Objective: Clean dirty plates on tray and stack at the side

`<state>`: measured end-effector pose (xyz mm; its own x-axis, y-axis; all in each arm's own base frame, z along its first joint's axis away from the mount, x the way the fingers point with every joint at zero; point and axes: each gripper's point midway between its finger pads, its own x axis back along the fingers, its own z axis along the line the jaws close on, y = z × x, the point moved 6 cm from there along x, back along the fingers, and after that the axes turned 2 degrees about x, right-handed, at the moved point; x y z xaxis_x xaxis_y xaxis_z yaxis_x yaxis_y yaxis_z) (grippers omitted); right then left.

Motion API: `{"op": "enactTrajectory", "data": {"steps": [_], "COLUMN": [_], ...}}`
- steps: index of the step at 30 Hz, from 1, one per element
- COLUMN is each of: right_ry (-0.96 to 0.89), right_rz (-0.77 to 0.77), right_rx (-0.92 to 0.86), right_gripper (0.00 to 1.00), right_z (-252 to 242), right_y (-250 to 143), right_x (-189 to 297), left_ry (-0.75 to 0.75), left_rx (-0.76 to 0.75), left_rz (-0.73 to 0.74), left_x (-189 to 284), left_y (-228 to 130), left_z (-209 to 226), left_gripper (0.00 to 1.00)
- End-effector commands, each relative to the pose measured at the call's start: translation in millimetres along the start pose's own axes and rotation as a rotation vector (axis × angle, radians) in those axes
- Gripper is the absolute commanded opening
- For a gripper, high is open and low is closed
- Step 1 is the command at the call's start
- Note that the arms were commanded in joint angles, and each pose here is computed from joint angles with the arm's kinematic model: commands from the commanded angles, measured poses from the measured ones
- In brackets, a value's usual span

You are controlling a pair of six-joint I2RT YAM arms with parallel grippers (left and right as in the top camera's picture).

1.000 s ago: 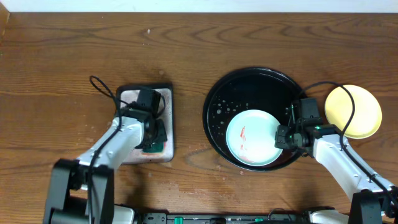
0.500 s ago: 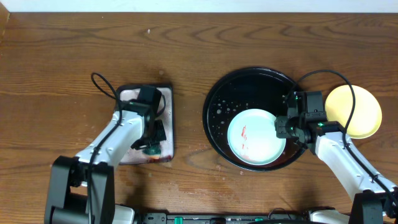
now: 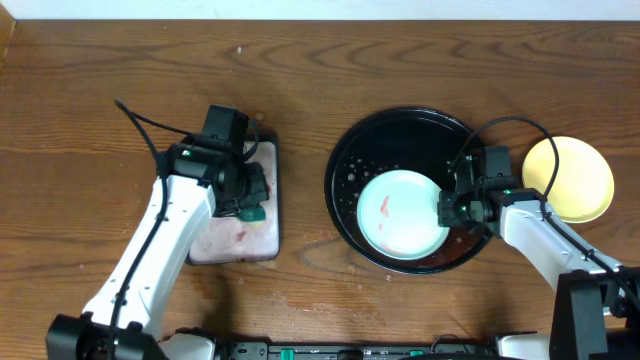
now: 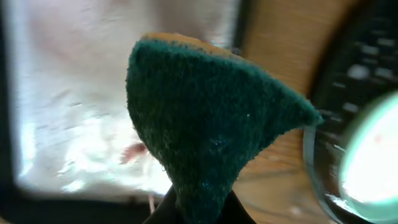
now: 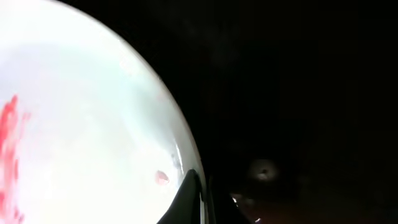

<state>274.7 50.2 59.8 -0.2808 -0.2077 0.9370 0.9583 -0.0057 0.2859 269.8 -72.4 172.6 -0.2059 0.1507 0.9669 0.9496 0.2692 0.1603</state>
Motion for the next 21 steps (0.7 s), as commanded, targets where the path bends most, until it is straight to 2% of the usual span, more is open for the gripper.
{"op": "enactTrajectory", "data": {"steps": [1,4,10,15,21], "right_ry": [0.107,0.144,0.131,0.110,0.110], "right_rz": [0.053,0.065,0.077,0.093,0.093], "right_rx": [-0.144,-0.152,-0.075,-0.066,-0.067], "right_gripper": [0.01,0.01,0.01,0.01,0.01], "right_z": [11.6,17.9,16.1,13.6,13.6], "right_y": [-7.4,-8.7,-12.2,-15.6,-15.6], "right_x": [-4.8,-4.6,-4.6,-4.8,-4.8], "left_ry": [-0.191,-0.262,-0.389,-0.311,-0.231], "left_rx": [-0.051,-0.086,-0.263,-0.348,-0.372], "left_rz": [0.029,-0.005,-0.062,-0.002,0.100], "left_x": [9.4,9.1,-8.1,-55.0,-110.5], "left_y": [-6.5,-12.7,-32.9,-55.0,-64.5], "left_z": [-37.5,-71.3,-145.3,-174.7,-189.2], "left_gripper": [0.07,0.07,0.08,0.07,0.07]}}
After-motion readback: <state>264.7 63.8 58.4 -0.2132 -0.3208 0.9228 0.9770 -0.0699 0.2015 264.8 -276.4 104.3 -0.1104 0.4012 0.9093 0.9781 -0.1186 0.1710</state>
